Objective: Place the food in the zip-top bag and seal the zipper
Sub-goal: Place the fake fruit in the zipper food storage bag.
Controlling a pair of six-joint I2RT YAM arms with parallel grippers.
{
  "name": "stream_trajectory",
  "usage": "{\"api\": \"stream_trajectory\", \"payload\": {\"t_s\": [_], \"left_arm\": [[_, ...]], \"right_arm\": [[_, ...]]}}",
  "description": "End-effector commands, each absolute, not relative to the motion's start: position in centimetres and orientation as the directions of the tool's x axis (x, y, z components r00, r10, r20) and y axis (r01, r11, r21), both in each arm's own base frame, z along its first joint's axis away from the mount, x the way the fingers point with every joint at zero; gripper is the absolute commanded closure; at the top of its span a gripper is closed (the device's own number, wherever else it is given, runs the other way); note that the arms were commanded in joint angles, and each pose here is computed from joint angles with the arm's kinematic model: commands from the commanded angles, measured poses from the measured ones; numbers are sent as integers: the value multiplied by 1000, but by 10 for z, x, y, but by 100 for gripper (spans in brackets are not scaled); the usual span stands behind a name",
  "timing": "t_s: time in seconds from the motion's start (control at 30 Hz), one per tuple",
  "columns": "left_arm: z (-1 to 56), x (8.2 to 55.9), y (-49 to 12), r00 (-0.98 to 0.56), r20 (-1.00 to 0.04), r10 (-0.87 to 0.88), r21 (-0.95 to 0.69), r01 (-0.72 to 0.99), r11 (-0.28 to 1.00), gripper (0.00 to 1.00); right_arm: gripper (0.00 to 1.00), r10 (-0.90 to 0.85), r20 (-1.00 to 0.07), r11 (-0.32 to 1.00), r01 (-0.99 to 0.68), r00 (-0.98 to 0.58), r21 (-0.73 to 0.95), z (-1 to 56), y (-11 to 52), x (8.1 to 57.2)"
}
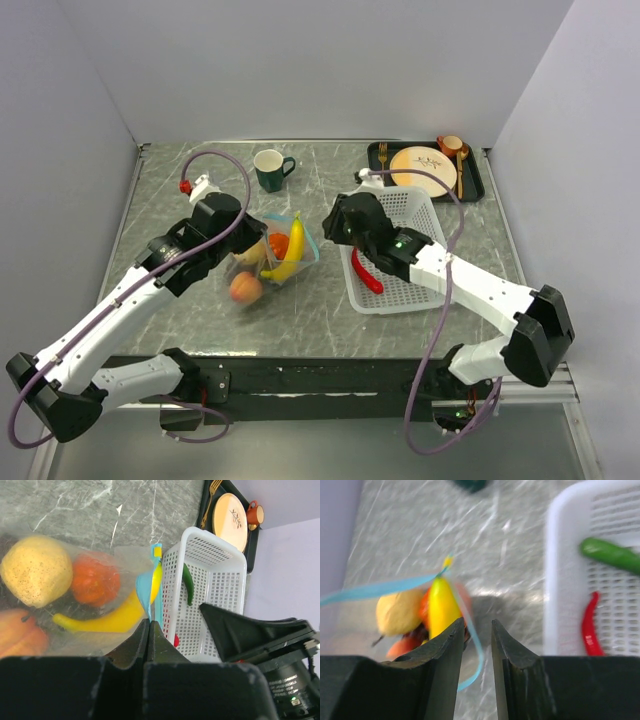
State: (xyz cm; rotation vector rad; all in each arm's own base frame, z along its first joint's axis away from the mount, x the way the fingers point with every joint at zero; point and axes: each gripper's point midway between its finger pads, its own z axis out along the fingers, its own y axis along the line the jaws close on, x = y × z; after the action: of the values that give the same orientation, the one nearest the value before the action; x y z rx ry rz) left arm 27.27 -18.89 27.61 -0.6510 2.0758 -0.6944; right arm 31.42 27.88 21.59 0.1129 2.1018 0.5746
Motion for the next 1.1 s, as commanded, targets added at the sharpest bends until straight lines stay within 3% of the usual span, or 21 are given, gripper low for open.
{"api": "stream_trajectory", "payload": {"t_s": [0.0,0.53,0.83,1.07], "left_arm": [[295,276,-188,-475,-552,-685,-712,-160,684,99],[298,274,-184,-464,-558,-688,-710,-162,685,99],[296,274,-182,-462,-561,-687,-704,-170,689,99],[298,275,-182,-460,-567,-683,-699,-169,695,99]], "right_arm": [[63,182,-708,810,-304,-683,502,207,315,284],[57,105,-653,848,-275,-750,452,167,321,287],[54,155,-724,856,-274,-672,438,195,304,295],[54,146,-705,863,-259,-694,434,186,297,299]]}}
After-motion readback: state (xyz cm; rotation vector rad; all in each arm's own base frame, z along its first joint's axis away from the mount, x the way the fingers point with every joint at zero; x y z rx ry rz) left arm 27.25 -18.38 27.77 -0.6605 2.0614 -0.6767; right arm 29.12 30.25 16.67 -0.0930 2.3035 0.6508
